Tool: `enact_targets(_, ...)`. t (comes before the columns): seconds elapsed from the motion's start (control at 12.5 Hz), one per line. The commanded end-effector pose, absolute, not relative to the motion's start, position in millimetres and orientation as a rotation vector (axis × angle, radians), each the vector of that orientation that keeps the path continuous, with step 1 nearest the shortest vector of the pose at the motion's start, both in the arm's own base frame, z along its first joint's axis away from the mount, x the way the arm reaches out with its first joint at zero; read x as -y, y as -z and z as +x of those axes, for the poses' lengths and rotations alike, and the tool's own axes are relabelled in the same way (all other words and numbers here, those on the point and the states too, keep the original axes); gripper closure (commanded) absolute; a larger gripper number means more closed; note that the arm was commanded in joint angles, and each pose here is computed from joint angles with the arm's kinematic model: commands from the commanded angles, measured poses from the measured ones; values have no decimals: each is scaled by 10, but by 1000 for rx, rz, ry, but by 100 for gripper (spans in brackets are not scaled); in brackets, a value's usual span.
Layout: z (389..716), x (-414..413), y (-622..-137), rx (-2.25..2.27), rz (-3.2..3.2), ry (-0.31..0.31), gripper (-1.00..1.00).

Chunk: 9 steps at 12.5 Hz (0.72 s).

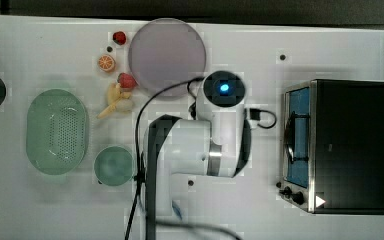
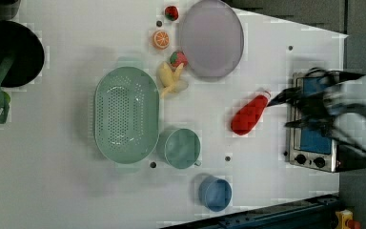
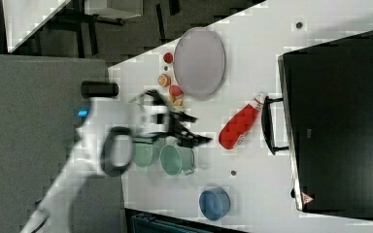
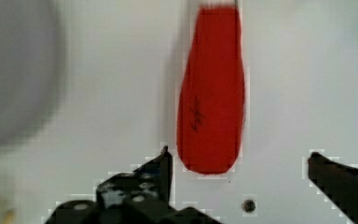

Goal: Pick Ketchup from oven and place it on table.

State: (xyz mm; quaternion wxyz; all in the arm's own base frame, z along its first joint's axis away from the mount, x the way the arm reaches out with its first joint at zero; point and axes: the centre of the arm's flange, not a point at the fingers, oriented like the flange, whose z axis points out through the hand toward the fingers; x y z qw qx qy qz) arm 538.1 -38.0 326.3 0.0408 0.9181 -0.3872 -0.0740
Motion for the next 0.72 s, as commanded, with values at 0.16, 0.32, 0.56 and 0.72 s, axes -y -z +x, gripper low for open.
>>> enact_targets(0.16, 5658, 381, -5294, 1264, 2910, -176, -100)
enact_targets(0.32, 5669, 375, -5682, 1263, 2910, -178, -100)
enact_targets(0.56, 5536, 363, -5999, 1251, 2881, -21, -100)
enact_targets(0.72, 5397, 353, -6092, 1237, 2848, 123, -100)
